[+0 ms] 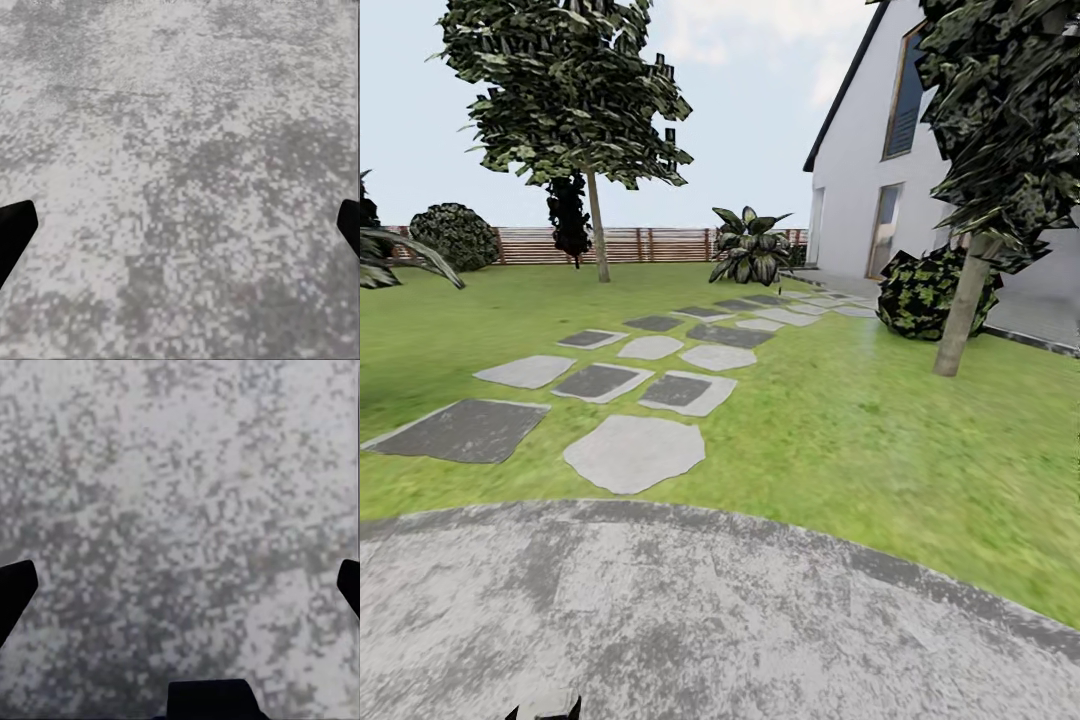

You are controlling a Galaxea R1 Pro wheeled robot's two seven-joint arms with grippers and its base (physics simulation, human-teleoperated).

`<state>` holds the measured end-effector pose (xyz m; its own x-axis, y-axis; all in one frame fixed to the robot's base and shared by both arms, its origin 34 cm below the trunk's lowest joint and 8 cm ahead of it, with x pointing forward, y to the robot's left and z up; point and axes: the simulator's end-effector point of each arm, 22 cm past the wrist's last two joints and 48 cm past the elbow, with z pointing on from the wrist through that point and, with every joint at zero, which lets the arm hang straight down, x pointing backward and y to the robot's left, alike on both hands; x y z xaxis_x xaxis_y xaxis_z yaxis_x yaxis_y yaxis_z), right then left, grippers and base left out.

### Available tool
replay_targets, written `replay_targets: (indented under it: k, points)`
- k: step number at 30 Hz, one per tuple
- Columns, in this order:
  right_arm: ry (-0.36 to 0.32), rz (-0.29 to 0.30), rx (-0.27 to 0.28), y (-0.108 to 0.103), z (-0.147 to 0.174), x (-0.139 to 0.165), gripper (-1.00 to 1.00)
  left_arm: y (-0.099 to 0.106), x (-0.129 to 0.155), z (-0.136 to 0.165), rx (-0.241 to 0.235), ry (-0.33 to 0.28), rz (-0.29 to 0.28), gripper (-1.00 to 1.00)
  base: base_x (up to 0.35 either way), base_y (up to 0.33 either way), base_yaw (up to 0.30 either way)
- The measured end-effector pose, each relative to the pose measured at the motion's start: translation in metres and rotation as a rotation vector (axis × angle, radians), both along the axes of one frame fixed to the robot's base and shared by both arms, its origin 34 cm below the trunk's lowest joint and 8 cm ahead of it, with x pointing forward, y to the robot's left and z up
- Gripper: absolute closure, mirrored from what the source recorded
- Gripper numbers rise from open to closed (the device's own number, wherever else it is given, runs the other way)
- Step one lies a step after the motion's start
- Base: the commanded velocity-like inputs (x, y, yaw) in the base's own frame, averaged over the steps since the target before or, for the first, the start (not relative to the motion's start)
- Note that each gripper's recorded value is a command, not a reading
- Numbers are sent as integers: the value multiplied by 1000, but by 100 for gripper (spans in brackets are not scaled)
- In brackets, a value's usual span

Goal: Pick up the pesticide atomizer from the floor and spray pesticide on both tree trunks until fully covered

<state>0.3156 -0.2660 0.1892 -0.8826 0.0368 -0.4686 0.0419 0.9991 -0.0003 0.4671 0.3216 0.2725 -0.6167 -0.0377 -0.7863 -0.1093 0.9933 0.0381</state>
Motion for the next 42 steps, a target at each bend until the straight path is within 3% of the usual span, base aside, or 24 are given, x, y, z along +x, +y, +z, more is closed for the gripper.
replay_targets:
  k: [7, 42]
  points:
    - [-2, 0, 0, 0, 1, 1, -100, 0, 1, 1, 0, -3, 0, -100, 329, 0, -181]
    - [-8, 0, 0, 0, 2, 3, -100, 0, 2, 3, 0, -9, 0, -100, 329, 0, -42]
